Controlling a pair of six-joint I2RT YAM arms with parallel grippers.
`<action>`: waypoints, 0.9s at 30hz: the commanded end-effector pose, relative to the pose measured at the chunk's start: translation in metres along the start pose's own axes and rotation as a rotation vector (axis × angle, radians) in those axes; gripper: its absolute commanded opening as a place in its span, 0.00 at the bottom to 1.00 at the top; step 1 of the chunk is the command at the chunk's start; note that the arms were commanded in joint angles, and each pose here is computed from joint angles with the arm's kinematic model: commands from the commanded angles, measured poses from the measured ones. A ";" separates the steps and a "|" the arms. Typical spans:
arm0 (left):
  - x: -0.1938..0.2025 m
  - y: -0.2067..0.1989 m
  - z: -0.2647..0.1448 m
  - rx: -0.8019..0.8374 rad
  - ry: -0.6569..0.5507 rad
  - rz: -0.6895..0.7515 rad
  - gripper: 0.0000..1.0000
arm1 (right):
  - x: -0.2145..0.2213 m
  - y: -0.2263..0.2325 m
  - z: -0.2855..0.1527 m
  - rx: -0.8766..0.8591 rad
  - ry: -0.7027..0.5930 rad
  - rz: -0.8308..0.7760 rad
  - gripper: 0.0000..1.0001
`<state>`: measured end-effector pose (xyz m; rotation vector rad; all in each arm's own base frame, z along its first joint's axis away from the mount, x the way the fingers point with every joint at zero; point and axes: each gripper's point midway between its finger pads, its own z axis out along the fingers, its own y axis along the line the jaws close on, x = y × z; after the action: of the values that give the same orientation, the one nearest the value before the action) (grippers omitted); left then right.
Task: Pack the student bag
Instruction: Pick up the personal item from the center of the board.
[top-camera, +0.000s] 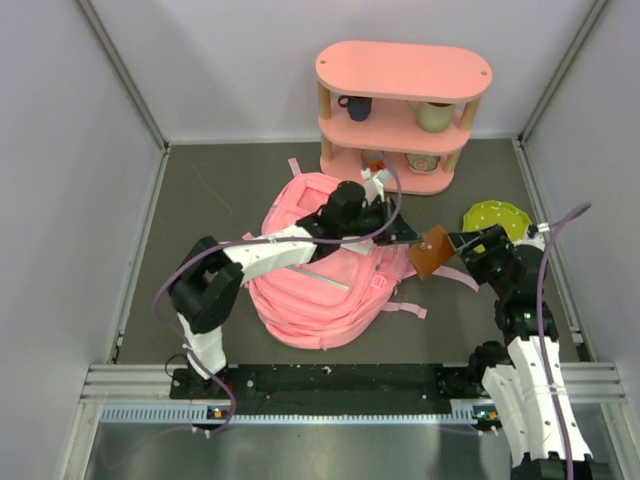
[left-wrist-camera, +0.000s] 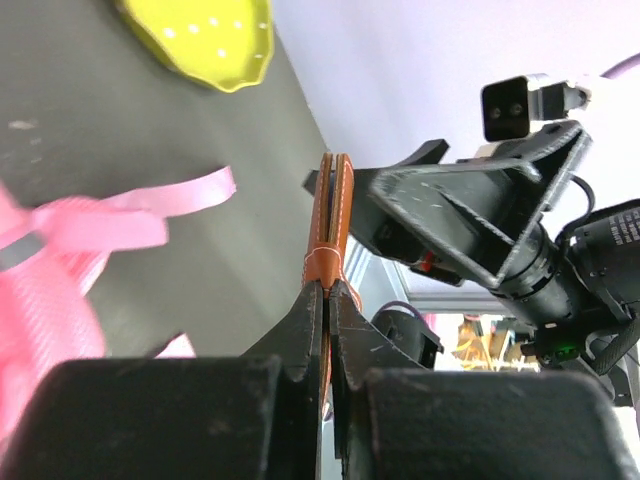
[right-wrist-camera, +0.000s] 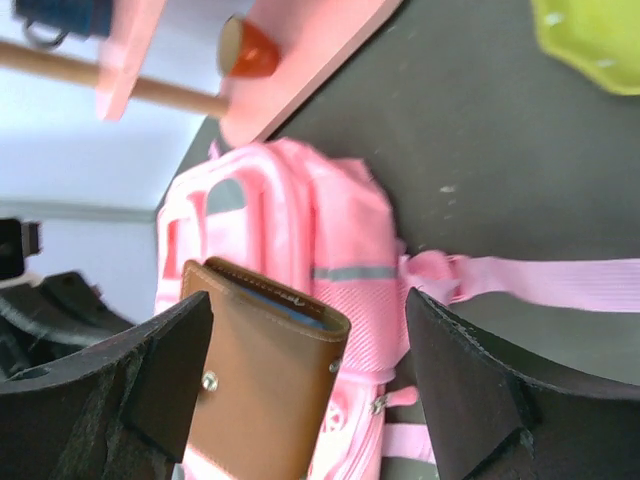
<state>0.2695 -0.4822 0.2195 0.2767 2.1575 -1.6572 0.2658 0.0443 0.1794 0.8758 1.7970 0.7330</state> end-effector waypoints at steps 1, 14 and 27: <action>-0.030 -0.014 -0.041 0.025 -0.161 0.032 0.00 | 0.026 0.049 -0.022 -0.275 0.153 -0.015 0.77; -0.040 -0.029 -0.073 0.174 -0.239 -0.094 0.00 | 0.066 0.068 -0.038 -0.479 0.339 0.002 0.78; -0.029 -0.028 -0.073 0.255 -0.214 -0.145 0.00 | 0.074 0.095 -0.032 -0.628 0.391 0.061 0.39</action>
<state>0.2756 -0.4193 0.2471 -0.0373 1.9712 -1.8557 0.2392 0.1483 0.1959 0.4902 1.8348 1.4081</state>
